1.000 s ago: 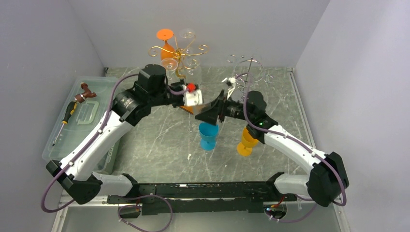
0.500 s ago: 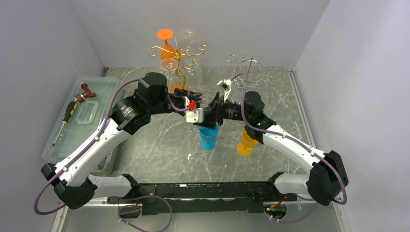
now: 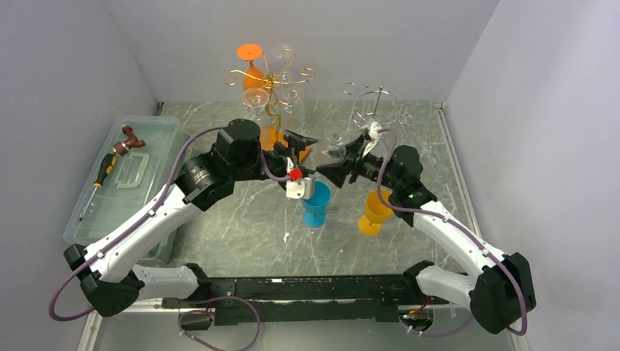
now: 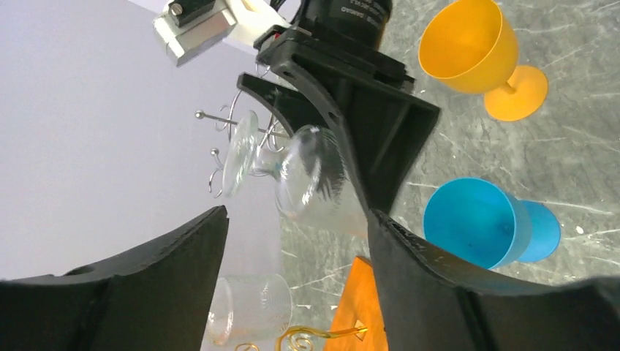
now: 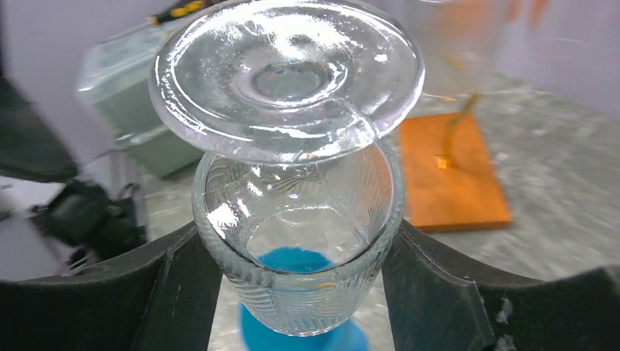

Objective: Place the wine glass upside down on the wine glass rack
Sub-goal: Turn the wine glass upside down at the wine rack.

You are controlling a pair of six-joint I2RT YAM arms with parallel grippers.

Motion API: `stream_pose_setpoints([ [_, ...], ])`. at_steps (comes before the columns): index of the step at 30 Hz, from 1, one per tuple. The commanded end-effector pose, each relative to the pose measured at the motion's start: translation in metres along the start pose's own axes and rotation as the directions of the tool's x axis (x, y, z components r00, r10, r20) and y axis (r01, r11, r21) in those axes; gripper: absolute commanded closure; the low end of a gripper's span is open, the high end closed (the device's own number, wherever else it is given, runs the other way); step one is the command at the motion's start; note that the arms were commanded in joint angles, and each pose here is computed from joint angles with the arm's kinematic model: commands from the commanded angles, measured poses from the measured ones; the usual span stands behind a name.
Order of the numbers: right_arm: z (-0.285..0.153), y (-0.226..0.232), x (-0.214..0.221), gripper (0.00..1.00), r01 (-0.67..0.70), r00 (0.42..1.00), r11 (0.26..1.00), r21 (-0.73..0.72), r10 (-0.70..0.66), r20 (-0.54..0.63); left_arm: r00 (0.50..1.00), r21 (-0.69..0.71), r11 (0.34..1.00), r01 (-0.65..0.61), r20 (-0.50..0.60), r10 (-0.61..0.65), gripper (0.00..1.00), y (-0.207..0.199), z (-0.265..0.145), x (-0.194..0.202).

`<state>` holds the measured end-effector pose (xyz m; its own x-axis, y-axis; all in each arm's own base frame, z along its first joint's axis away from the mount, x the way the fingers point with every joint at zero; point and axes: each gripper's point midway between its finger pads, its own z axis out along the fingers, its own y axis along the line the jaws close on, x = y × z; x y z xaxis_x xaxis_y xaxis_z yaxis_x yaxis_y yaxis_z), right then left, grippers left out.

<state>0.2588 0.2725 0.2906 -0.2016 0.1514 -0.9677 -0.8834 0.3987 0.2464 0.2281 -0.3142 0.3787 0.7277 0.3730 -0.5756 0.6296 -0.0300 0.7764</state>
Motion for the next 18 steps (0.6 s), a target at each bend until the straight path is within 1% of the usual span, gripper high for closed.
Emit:
stream_pose_setpoints([
  [1, -0.017, -0.037, -0.036, 0.82, 0.169, 0.981, 0.979, 0.114, -0.179, 0.079, 1.0, -0.051, 0.998, 0.023, 0.009, -0.022, 0.23, 0.012, -0.008, -0.009],
  [5, -0.027, -0.063, -0.024, 0.85, 0.181, 0.98, 0.967, 0.177, -0.194, 0.053, 0.997, -0.106, 0.992, 0.07, -0.022, -0.072, 0.2, 0.017, -0.017, -0.005],
  [10, -0.03, -0.086, -0.006, 0.86, 0.191, 0.979, 0.954, 0.233, -0.201, 0.019, 0.985, -0.117, 0.984, 0.136, -0.092, -0.147, 0.14, 0.007, -0.03, 0.007],
  [14, -0.035, -0.102, -0.002, 0.84, 0.189, 0.98, 0.946, 0.264, -0.2, 0.016, 0.979, -0.111, 0.982, 0.152, -0.122, -0.165, 0.11, -0.003, -0.035, 0.014],
  [16, -0.038, -0.108, 0.0, 0.81, 0.191, 0.979, 0.943, 0.271, -0.203, 0.017, 0.973, -0.118, 0.981, 0.157, -0.152, -0.174, 0.1, -0.006, -0.035, 0.022],
  [18, -0.041, -0.116, 0.003, 0.81, 0.185, 0.981, 0.941, 0.283, -0.196, 0.01, 0.965, -0.127, 0.978, 0.168, -0.184, -0.19, 0.1, -0.01, -0.035, 0.031],
])
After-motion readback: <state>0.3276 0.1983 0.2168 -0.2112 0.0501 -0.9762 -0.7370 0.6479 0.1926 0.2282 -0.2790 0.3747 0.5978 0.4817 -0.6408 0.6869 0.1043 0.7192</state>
